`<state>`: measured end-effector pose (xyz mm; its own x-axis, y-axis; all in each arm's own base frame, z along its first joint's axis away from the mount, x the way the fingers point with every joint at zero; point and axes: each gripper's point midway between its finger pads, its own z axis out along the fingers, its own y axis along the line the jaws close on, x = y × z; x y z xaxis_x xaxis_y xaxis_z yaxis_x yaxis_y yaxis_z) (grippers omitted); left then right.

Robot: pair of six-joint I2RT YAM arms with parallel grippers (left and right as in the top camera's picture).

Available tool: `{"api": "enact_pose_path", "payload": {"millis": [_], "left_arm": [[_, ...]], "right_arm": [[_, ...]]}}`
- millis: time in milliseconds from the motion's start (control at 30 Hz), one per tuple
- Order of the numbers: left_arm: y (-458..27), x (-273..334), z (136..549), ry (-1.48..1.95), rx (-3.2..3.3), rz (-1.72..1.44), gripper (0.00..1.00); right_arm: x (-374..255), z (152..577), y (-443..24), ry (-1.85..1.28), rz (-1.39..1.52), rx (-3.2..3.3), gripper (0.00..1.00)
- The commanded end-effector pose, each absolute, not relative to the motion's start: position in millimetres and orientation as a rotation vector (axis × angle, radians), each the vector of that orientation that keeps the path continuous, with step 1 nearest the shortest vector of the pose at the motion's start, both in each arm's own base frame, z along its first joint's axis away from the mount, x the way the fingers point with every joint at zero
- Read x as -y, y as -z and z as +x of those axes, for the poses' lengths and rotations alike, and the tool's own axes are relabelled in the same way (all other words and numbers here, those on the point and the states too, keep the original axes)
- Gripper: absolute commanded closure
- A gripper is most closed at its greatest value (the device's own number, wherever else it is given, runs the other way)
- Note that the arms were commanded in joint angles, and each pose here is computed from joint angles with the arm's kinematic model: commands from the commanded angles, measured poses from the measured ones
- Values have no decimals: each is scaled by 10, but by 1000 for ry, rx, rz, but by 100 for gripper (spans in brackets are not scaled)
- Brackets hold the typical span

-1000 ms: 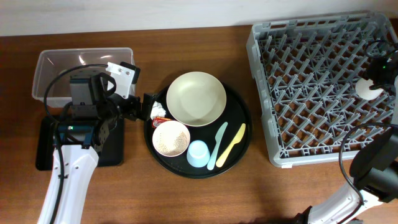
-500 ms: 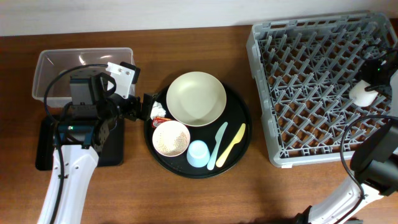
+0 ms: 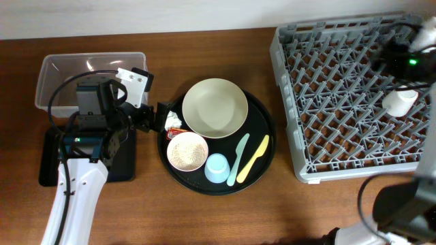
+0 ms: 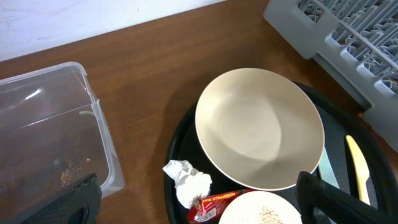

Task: Sort waste into correct bins and load items into the dishwasher rack
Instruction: 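Reach the right gripper to the light-blue cup and grasp it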

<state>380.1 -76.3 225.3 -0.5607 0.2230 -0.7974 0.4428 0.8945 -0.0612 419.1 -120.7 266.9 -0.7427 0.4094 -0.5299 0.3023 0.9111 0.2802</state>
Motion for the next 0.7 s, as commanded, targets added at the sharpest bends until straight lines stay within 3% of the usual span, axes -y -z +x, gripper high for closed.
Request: {"api": "enact_pose_path", "payload": {"millis": [0, 167, 367, 667], "left_arm": [[-2364, 744, 3839, 303, -2155, 487, 1], [-2364, 744, 3839, 303, -2155, 487, 1], [-2364, 744, 3839, 303, -2155, 487, 1], [-2364, 744, 3839, 303, -2155, 487, 1]], "right_arm": [[178, 4169, -2894, -368, 161, -2495, 7], [-754, 3949, -2486, -343, -119, -2704, 10], [-1753, 3341, -1947, -383, -584, -2952, 16], [-2391, 2580, -1336, -60, -1120, -2996, 12]]}}
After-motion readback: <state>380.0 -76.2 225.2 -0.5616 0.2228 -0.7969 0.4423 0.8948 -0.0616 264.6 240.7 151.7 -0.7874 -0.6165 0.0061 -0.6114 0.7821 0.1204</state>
